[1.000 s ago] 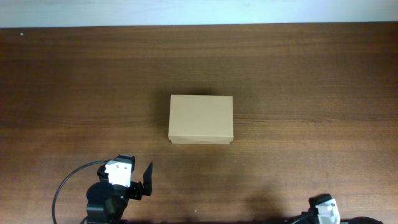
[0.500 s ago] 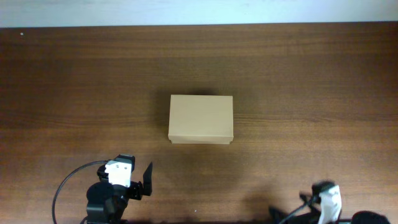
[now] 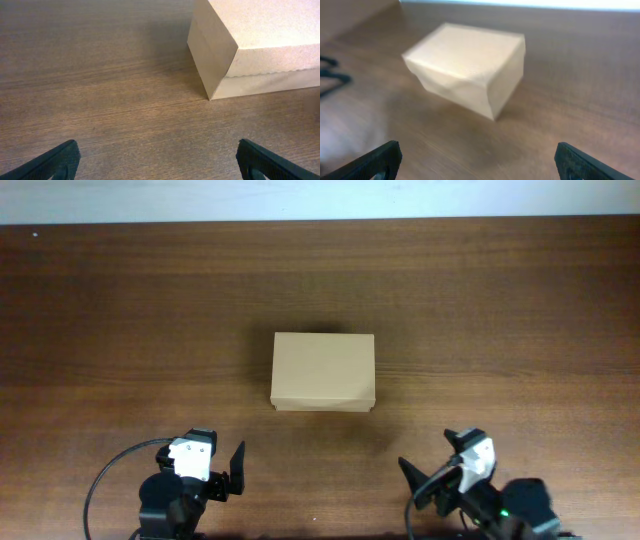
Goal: Pack container
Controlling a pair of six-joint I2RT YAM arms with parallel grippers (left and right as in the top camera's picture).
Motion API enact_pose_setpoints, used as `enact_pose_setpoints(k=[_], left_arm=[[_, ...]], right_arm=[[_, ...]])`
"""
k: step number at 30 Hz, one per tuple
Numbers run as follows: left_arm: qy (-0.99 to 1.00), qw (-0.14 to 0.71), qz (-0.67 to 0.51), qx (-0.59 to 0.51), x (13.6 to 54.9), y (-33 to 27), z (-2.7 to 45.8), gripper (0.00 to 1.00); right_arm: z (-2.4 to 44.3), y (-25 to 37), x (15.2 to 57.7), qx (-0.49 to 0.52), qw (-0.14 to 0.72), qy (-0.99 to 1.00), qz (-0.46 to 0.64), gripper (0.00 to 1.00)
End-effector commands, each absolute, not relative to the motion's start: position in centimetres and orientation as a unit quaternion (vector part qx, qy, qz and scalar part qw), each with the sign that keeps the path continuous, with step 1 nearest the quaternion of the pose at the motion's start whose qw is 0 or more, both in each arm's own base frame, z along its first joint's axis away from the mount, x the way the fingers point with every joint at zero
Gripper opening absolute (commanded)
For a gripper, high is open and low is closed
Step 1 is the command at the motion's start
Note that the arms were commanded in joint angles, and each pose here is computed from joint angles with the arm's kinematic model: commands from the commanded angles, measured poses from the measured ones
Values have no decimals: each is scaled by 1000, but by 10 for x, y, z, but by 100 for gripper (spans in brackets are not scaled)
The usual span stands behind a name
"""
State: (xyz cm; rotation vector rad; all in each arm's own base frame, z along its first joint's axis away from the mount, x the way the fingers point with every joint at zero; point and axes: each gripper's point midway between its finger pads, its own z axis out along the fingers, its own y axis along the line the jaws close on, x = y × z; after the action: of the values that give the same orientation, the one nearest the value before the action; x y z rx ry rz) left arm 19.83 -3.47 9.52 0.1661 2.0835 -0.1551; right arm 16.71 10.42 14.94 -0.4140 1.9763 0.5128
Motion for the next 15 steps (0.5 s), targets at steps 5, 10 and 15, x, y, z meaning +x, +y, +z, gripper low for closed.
enact_pose_setpoints(k=[5,10,15], left_arm=[[860,502,-60,63,199,-32,95,100],[860,502,-60,63,199,-32,95,100],[860,502,-60,63,199,-32,95,100]], right_arm=[[105,111,178,-186,494,825,200,99],[105,112,178,-190,497,823,196,99],[105,112,178,-190,497,824,196,99]])
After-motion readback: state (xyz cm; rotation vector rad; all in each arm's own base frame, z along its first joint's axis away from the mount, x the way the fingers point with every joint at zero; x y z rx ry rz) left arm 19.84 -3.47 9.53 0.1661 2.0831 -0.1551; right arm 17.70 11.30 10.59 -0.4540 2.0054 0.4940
